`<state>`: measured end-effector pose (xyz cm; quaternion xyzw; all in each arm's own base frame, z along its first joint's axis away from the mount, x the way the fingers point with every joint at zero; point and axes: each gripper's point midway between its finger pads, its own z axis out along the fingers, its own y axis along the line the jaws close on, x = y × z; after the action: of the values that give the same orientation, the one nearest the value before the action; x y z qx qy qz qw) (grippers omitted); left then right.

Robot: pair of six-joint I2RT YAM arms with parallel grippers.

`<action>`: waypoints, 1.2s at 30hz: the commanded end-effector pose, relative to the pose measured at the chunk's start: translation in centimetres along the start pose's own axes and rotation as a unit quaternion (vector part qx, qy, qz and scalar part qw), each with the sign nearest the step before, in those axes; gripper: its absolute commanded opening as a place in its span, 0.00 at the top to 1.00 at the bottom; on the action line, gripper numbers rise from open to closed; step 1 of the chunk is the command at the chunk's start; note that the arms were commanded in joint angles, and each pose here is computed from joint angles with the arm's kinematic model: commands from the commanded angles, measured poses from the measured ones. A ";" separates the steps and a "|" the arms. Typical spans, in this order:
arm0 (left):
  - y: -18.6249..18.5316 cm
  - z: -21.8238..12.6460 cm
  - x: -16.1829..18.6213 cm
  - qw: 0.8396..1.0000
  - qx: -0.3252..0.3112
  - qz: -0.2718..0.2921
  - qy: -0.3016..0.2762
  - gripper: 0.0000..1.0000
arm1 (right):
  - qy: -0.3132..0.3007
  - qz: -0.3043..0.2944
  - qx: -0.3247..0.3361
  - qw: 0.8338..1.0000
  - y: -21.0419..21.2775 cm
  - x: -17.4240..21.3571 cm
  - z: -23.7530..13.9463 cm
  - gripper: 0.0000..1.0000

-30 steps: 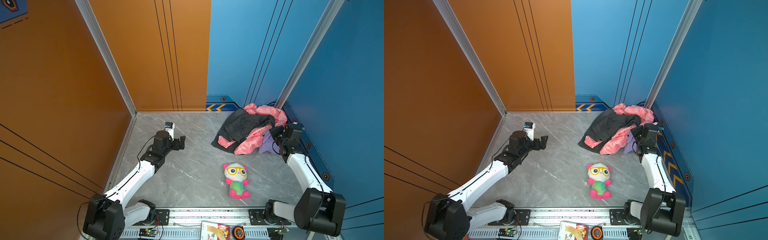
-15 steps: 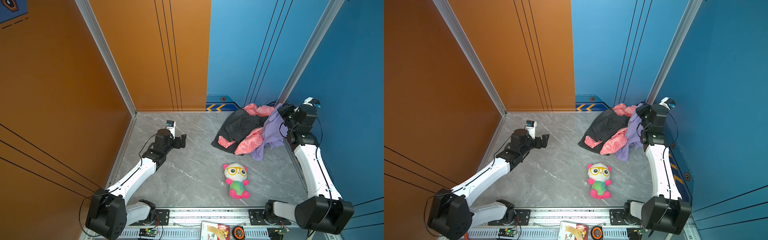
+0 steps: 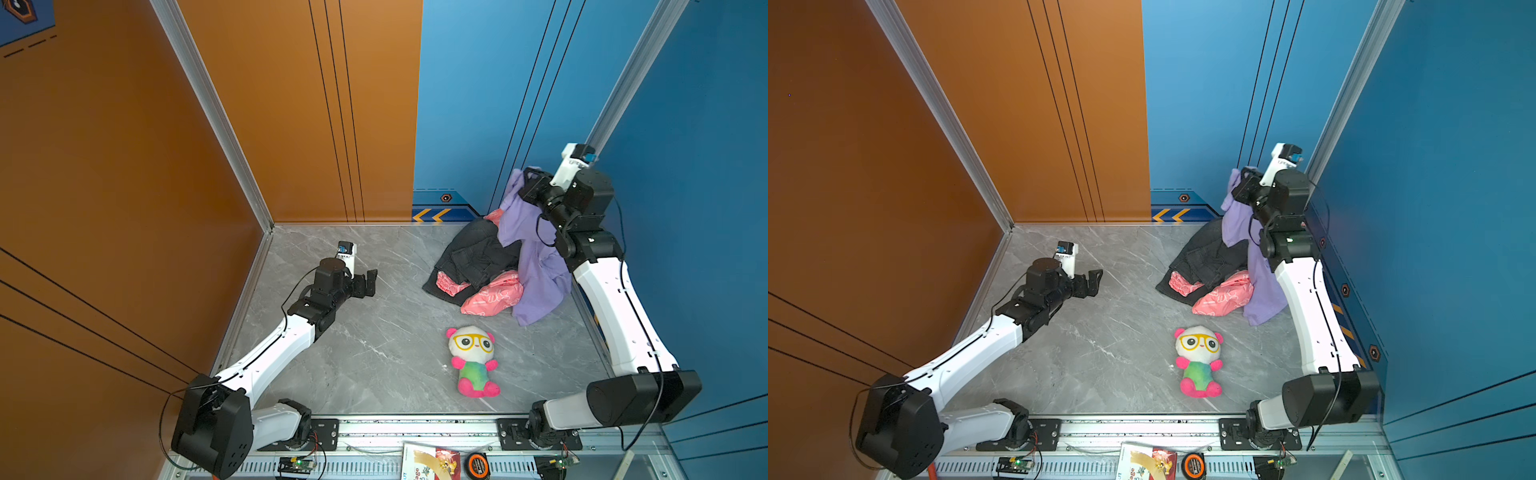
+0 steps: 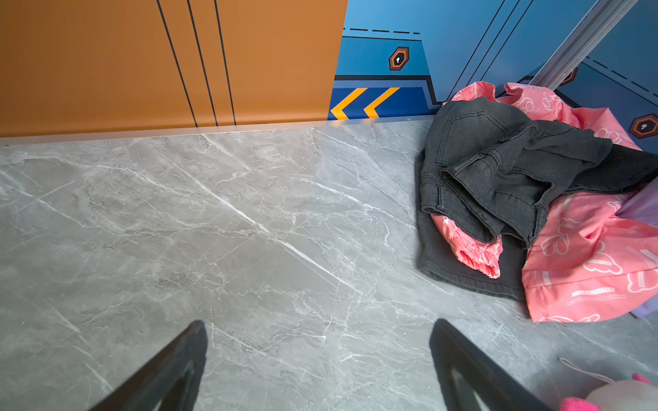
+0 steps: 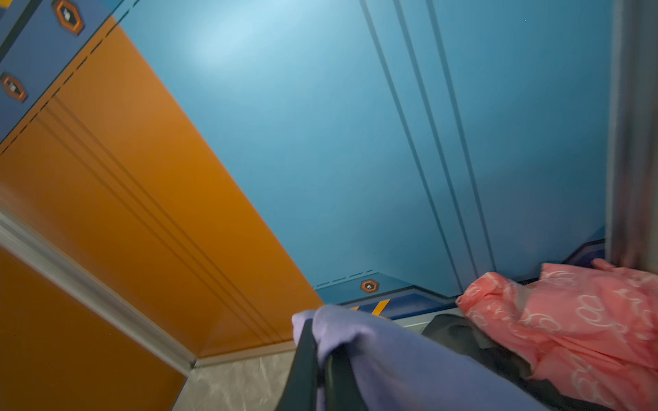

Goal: Pick out a specific cloth from the pile
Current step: 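Grasp the lavender shirt with the right gripper and lift it up, then lay the lavender shirt on the table toward the left gripper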

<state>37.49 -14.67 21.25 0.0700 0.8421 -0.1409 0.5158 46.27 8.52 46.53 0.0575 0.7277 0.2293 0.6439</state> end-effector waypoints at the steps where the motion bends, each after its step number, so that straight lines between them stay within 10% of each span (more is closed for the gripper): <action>1: -0.6 -0.3 -2.0 1.000 0.002 -0.004 -0.027 0.02 | 0.134 -0.116 -0.088 0.980 5.5 7.7 0.9 1.00; 9: -0.8 -0.2 -2.4 1.000 0.000 -0.010 -0.030 0.02 | 0.369 -0.197 -0.134 0.898 8.9 22.5 1.0 0.51; 22: -1.4 0.5 -2.5 1.000 0.006 -0.011 -0.025 0.02 | 0.333 -0.194 0.085 0.919 -3.6 17.8 0.1 0.44; 36: -1.7 1.3 -2.1 1.000 0.012 -0.011 -0.022 0.02 | 0.300 0.105 0.290 0.903 -20.0 19.0 -6.2 0.44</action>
<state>38.64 -16.04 21.40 0.0641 0.8414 -0.1492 0.5154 41.86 -3.77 22.01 0.1916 0.9242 0.0371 0.3283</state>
